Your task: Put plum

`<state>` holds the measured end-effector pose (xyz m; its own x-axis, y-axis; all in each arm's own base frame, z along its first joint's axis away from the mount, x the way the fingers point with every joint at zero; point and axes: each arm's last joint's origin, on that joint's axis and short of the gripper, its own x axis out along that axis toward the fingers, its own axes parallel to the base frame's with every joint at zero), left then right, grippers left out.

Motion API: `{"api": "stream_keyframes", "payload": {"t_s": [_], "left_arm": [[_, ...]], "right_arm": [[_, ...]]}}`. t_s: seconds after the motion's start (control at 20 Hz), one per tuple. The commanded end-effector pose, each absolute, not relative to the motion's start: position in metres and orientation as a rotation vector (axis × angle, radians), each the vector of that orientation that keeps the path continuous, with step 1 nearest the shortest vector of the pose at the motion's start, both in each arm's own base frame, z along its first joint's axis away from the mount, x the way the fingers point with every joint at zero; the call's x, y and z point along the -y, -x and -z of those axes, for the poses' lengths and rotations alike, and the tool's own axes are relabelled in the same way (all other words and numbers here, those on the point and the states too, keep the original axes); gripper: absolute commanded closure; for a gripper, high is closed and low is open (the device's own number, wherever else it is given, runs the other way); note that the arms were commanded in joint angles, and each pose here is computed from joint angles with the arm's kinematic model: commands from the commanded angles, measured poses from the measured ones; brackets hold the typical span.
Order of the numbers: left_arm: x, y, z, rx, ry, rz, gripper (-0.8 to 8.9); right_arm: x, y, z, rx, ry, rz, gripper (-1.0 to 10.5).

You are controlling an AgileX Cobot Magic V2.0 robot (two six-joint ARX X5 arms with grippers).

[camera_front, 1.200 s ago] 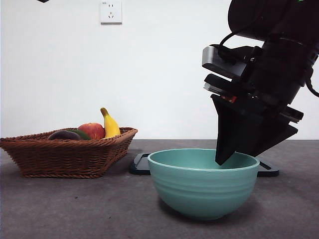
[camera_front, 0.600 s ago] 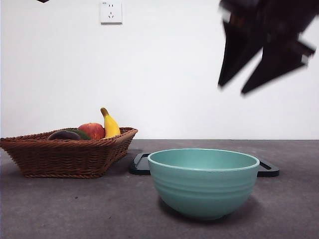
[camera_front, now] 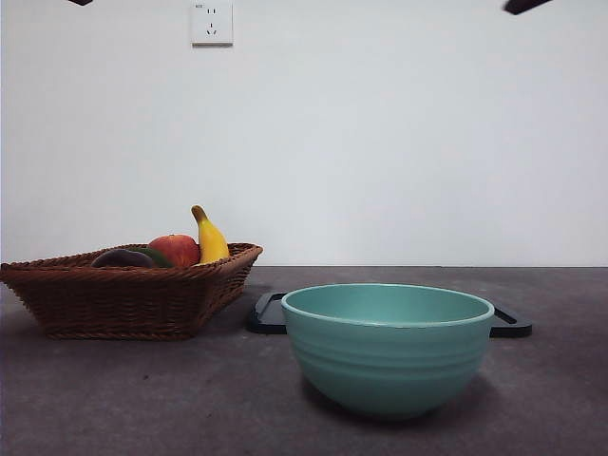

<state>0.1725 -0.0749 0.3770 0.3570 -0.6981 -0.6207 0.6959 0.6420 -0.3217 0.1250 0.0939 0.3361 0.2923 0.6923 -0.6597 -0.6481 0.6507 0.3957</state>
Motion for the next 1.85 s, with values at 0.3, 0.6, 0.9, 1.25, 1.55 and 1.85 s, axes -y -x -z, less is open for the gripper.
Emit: {"api": "stream_keyframes", "payload": {"t_s": [0.3, 0.6, 0.9, 1.25, 1.55, 1.85], "left_arm": [[0.076, -0.174, -0.381, -0.780, -0.012, 0.916, 4.09], [0.076, -0.174, -0.381, -0.779, -0.013, 0.916, 5.78], [0.076, -0.174, -0.381, -0.779, -0.013, 0.916, 8.07], [0.076, -0.174, -0.382, -0.771, -0.014, 0.917, 8.07], [0.076, -0.174, -0.382, -0.772, -0.014, 0.917, 8.07], [0.061, -0.169, -0.395, -0.630, -0.082, 0.770, 8.07]], "right_arm": [[-0.094, -0.122, -0.338, -0.908, -0.003, -0.925, 7.0], [-0.094, -0.122, -0.338, -0.908, 0.000, -0.926, 7.5], [-0.094, -0.122, -0.338, -0.897, 0.018, -0.936, 9.4], [-0.094, -0.123, -0.339, -0.877, 0.017, -0.939, 9.4], [-0.094, -0.123, -0.340, -0.871, 0.016, -0.940, 9.4], [-0.094, -0.123, -0.340, -0.870, 0.016, -0.940, 9.4]]}}
